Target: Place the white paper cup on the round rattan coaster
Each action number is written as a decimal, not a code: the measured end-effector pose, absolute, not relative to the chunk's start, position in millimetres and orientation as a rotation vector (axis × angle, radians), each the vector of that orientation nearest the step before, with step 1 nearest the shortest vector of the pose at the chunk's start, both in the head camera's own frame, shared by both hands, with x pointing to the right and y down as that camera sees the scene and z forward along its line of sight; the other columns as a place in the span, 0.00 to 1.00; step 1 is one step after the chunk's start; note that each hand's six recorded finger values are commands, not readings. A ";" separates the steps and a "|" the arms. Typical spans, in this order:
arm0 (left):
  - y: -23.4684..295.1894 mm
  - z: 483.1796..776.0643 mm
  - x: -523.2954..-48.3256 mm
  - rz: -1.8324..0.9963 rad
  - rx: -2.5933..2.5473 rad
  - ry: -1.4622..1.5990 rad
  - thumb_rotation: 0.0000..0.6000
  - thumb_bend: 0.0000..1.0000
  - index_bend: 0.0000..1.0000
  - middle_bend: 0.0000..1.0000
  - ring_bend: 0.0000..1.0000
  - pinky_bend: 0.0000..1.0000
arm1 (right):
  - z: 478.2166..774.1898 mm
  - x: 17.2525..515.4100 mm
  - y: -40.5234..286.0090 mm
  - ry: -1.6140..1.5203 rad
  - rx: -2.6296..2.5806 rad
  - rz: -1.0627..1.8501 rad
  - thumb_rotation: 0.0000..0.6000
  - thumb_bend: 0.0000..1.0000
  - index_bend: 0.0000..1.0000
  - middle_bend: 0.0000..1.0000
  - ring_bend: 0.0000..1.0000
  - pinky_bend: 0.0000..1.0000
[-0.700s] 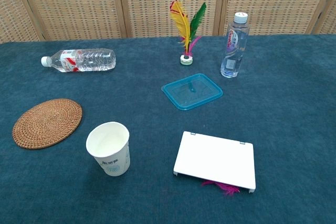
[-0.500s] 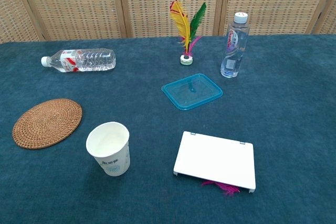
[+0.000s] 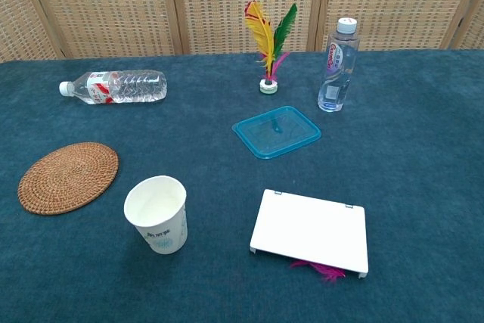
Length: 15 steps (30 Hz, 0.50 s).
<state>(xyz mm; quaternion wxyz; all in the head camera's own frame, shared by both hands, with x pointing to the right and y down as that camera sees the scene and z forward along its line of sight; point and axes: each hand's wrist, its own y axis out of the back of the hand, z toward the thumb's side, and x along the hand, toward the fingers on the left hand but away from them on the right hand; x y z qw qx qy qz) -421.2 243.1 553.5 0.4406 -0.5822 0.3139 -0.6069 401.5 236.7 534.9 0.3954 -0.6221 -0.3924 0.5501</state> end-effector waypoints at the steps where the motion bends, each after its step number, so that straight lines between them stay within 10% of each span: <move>1: 243.1 553.3 -421.0 -1.506 -1.446 0.779 1.00 0.21 0.00 0.00 0.00 0.00 | 535.1 401.5 237.0 -0.993 -1.578 1.396 1.00 0.12 0.04 0.00 0.00 0.00; 15: 243.4 552.5 -417.4 -1.484 -1.462 0.782 1.00 0.21 0.00 0.00 0.00 0.00 | 534.8 401.3 238.1 -0.997 -1.588 1.395 1.00 0.12 0.04 0.00 0.00 0.00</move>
